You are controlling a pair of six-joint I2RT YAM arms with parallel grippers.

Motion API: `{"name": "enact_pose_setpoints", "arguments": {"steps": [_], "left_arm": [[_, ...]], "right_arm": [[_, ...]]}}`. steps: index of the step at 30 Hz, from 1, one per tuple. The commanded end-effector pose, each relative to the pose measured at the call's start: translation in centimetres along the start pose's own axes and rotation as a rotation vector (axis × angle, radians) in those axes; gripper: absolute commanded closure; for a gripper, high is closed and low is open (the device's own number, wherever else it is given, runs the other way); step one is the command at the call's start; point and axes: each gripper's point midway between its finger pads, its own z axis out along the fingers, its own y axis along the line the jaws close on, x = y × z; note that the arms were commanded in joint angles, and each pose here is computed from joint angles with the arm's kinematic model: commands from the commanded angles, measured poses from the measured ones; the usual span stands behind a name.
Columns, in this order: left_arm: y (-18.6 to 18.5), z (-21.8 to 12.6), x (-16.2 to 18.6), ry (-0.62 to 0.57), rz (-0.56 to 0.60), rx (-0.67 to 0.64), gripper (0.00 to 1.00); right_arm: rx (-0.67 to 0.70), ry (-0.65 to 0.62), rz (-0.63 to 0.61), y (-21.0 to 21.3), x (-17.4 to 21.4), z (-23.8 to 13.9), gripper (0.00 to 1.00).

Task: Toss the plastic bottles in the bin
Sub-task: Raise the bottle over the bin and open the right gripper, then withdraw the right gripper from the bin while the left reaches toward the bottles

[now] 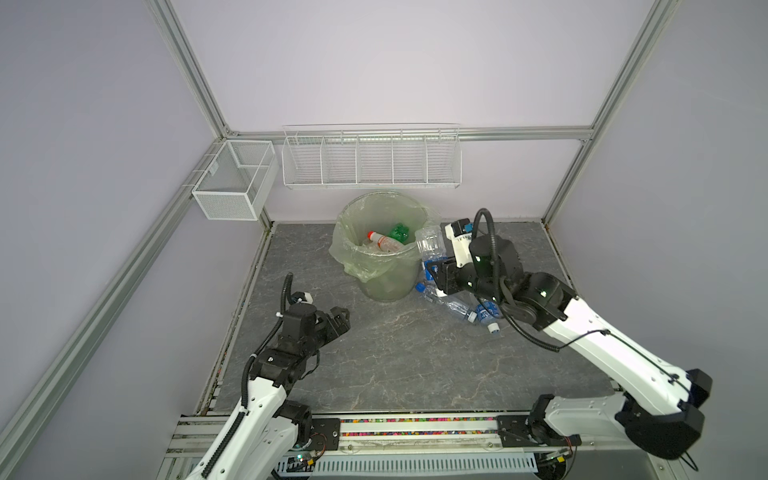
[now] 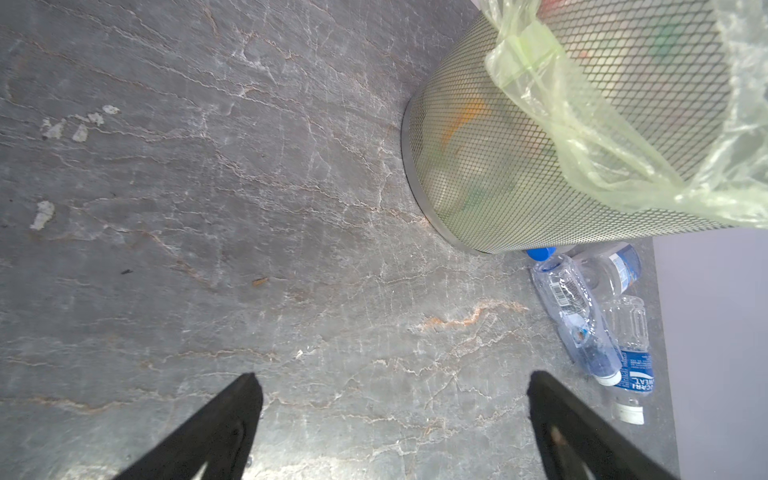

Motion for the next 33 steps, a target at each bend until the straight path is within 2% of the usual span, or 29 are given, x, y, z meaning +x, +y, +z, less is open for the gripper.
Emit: {"name": "enact_pose_setpoints", "arguments": {"steps": [1,3,4,6,8,9,12,14,17,27,33], "left_arm": [[-0.3,0.1,-0.3,-0.01,0.0,0.015,0.0],[-0.5,0.1,-0.3,-0.005,-0.008,0.023,0.0],[-0.8,0.0,-0.4,-0.002,-0.008,0.033,0.0],[-1.1,-0.2,-0.5,0.001,-0.01,0.043,0.0],[-1.5,-0.5,-0.7,0.001,-0.011,0.051,0.0],[-1.6,-0.6,-0.8,-0.001,-0.009,0.055,0.0],[-1.8,-1.2,-1.1,-0.012,0.003,0.054,0.0],[-1.7,-1.4,-1.3,-0.025,0.008,0.049,0.0],[-1.9,-1.4,-1.4,-0.029,0.01,0.056,0.0],[-2.5,-0.6,-0.7,0.006,-0.007,0.088,0.0],[-3.0,-0.3,1.0,0.016,-0.08,0.136,0.0]], "right_arm": [[0.033,-0.012,-0.047,0.6,-3.6,2.8,0.5],[0.053,-0.001,-0.056,0.6,-6.1,5.3,0.5],[0.068,0.002,-0.066,0.5,-7.5,6.8,0.46],[0.125,0.028,-0.073,-0.7,-9.0,9.3,0.22],[0.161,0.053,-0.077,-1.6,-9.6,9.9,0.02],[0.164,0.053,-0.079,-1.6,-9.7,9.7,0.12],[0.126,0.037,-0.088,-0.6,-9.8,8.4,0.12],[0.065,-0.037,-0.065,0.2,-10.2,6.6,0.12],[0.078,-0.087,-0.042,-0.7,-9.6,3.8,0.12],[0.069,-0.039,-0.025,-2.5,-4.9,0.9,0.12],[0.075,-0.015,0.001,-3.9,-1.9,-0.3,0.12]]}}
